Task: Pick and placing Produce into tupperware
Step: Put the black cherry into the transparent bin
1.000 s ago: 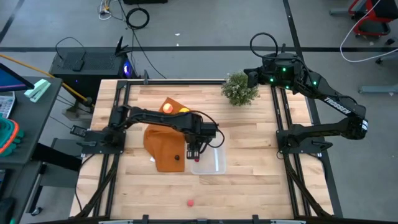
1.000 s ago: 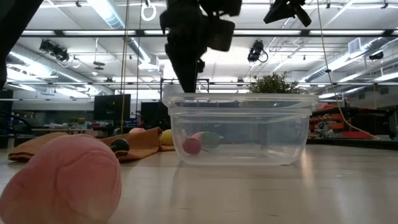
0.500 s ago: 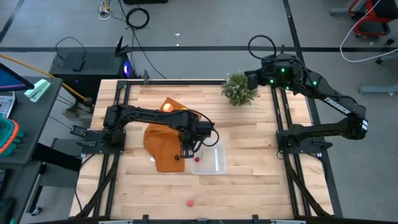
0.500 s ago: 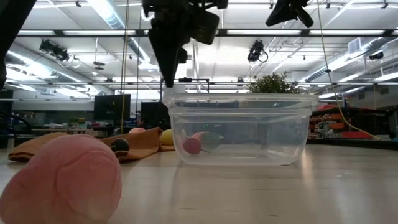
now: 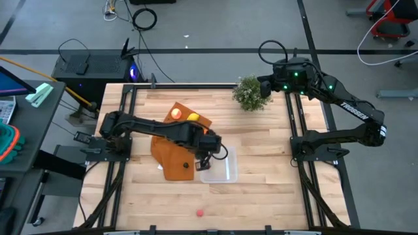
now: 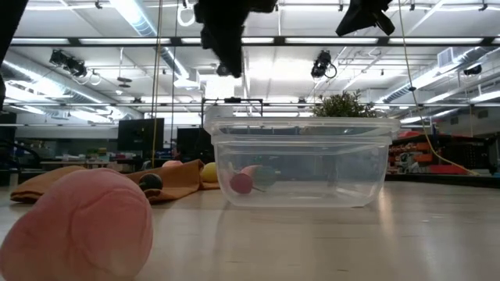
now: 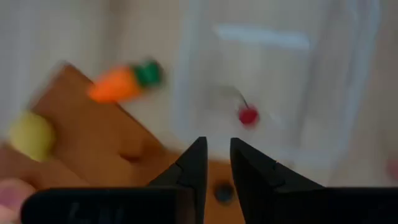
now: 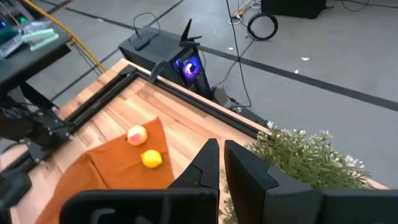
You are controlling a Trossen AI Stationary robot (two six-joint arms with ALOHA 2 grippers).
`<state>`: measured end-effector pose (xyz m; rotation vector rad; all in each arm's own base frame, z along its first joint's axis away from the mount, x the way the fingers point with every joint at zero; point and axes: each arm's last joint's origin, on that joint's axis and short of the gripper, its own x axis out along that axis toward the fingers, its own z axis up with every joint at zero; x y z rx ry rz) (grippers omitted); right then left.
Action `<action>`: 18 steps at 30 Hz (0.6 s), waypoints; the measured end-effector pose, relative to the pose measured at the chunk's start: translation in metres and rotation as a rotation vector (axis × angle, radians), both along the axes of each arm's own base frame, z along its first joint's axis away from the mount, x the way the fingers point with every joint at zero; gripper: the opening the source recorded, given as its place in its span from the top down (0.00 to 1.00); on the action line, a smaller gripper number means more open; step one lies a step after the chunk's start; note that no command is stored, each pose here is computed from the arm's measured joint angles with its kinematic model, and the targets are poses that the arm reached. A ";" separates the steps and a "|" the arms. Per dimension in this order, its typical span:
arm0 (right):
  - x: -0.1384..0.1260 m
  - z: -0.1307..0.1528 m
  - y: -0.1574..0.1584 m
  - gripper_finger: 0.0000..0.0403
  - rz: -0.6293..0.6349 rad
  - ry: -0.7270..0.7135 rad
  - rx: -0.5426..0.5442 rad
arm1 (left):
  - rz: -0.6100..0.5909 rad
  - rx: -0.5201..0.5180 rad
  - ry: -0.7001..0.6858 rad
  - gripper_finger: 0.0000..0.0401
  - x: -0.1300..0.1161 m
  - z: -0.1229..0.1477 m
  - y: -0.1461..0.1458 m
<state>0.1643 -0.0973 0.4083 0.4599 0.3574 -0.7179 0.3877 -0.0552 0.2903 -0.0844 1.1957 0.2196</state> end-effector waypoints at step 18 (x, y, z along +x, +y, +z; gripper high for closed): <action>-0.001 -0.002 0.001 1.00 0.027 0.036 -0.016 | 0.201 -0.044 -0.489 0.98 -0.069 -0.023 0.006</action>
